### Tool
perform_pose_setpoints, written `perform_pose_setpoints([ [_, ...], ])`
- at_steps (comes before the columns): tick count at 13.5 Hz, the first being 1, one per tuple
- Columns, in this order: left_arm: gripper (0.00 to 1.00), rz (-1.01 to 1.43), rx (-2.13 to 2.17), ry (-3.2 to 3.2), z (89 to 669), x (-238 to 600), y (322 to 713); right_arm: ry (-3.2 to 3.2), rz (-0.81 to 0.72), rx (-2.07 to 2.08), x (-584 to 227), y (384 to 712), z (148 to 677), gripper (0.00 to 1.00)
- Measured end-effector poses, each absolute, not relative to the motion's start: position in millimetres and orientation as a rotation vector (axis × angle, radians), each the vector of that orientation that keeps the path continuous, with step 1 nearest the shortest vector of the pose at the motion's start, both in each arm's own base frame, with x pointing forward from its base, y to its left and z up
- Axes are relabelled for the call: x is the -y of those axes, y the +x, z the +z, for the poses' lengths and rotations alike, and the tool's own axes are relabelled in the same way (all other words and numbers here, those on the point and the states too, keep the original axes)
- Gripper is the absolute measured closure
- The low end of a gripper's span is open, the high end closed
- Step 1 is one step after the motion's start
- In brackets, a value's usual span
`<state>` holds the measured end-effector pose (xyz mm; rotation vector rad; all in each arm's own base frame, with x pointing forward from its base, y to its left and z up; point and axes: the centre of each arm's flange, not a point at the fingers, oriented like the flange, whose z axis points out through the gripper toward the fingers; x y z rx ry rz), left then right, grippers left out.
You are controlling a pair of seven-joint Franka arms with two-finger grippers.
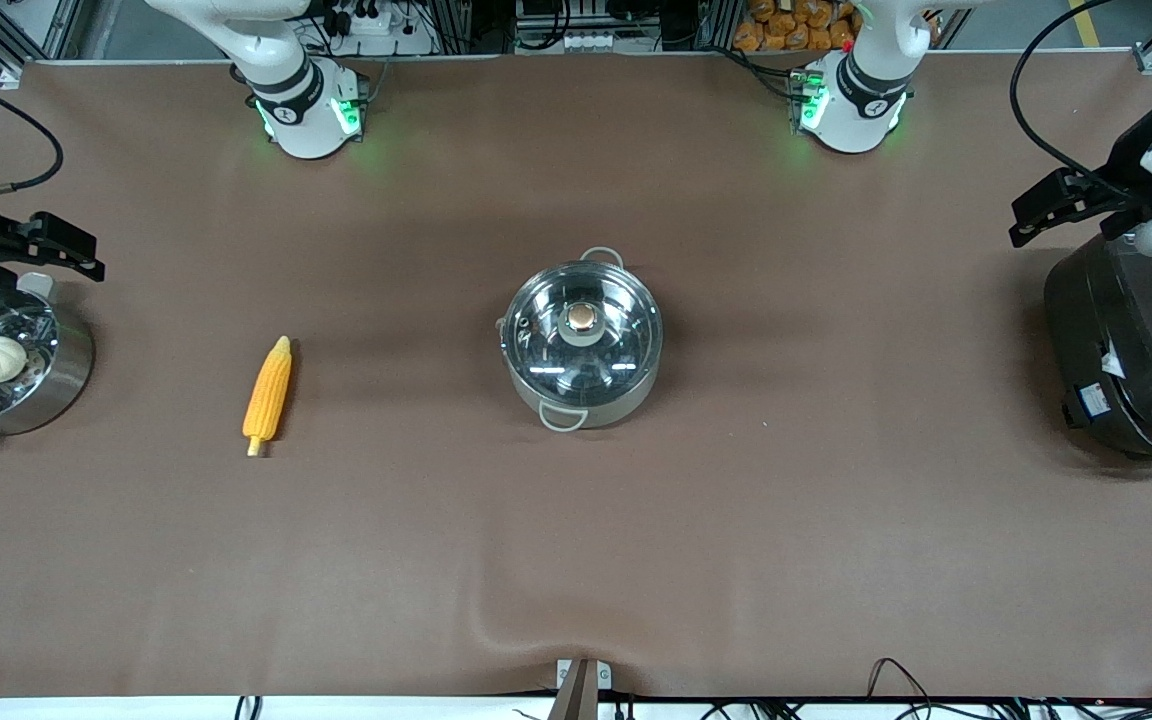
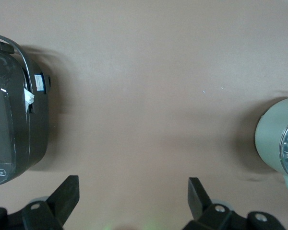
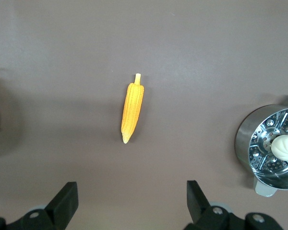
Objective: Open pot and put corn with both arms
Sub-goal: 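Reach the left gripper to the pot lid knob while the right gripper reaches the corn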
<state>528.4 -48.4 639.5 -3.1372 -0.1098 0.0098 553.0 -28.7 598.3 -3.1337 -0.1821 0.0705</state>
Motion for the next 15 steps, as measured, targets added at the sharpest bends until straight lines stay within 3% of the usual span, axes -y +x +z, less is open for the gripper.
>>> perform_pose_setpoints([
  [10, 0.00, 0.077, 0.150, -3.136, 610, 50, 552, -3.133, 0.077, 0.183, 28, 553, 598, 0.00],
  [15, 0.00, 0.043, 0.232, -3.147, 596, 125, 559, -3.128, 0.121, 0.183, 29, 562, 576, 0.00],
])
